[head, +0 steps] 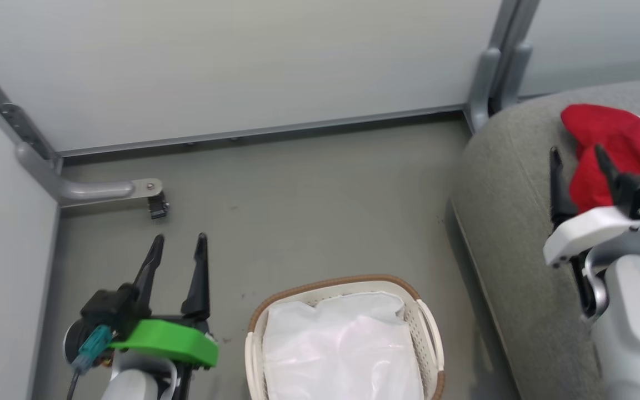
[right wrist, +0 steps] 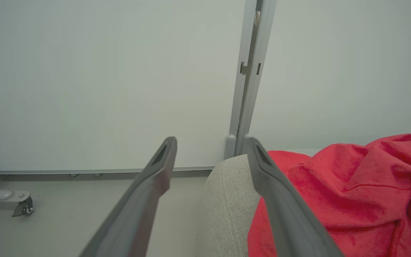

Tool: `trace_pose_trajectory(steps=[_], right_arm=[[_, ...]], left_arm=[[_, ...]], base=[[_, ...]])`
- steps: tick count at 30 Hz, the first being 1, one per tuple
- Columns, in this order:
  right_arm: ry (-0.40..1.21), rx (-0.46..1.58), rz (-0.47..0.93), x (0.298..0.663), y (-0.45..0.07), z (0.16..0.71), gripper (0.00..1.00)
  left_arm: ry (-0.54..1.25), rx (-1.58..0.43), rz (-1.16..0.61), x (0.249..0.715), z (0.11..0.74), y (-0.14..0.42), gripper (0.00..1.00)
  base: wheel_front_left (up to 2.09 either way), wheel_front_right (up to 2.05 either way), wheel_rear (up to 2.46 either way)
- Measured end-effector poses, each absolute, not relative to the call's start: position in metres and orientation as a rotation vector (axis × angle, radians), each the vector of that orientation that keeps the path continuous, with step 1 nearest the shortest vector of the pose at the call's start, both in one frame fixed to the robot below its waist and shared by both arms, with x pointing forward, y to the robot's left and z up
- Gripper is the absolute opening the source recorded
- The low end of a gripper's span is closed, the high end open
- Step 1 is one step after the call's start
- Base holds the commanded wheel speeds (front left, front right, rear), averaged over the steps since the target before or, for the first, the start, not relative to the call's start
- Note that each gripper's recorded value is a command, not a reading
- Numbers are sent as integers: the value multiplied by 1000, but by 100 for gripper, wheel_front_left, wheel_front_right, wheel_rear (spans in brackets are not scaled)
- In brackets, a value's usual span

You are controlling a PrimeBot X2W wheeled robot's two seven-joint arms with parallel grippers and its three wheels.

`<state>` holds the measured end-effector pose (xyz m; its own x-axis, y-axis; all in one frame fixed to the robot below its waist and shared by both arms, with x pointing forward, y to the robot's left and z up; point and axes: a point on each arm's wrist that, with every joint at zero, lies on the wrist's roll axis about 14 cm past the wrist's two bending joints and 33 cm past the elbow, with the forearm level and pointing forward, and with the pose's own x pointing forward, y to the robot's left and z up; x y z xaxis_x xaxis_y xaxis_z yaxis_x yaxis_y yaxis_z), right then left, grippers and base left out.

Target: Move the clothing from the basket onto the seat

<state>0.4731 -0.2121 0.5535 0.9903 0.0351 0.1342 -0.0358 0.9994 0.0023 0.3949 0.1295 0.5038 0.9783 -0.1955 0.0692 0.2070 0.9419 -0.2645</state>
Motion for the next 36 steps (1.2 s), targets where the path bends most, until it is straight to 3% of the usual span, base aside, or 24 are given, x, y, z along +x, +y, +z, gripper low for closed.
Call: trace_pose_trajectory(steps=[10, 23, 36], right_arm=[[-169, 69, 163, 431, -142, 547, 100], [-122, 143, 194, 396, -132, 527, 100], [-82, 145, 193, 391, -132, 514, 100]], left_arm=[[-42, -284, 10, 345, 492, 193, 100], [-34, -292, -7, 334, 488, 184, 100], [-20, -281, -13, 333, 484, 183, 100]], base=[[0, 0, 0], [0, 0, 0], [0, 0, 0]])
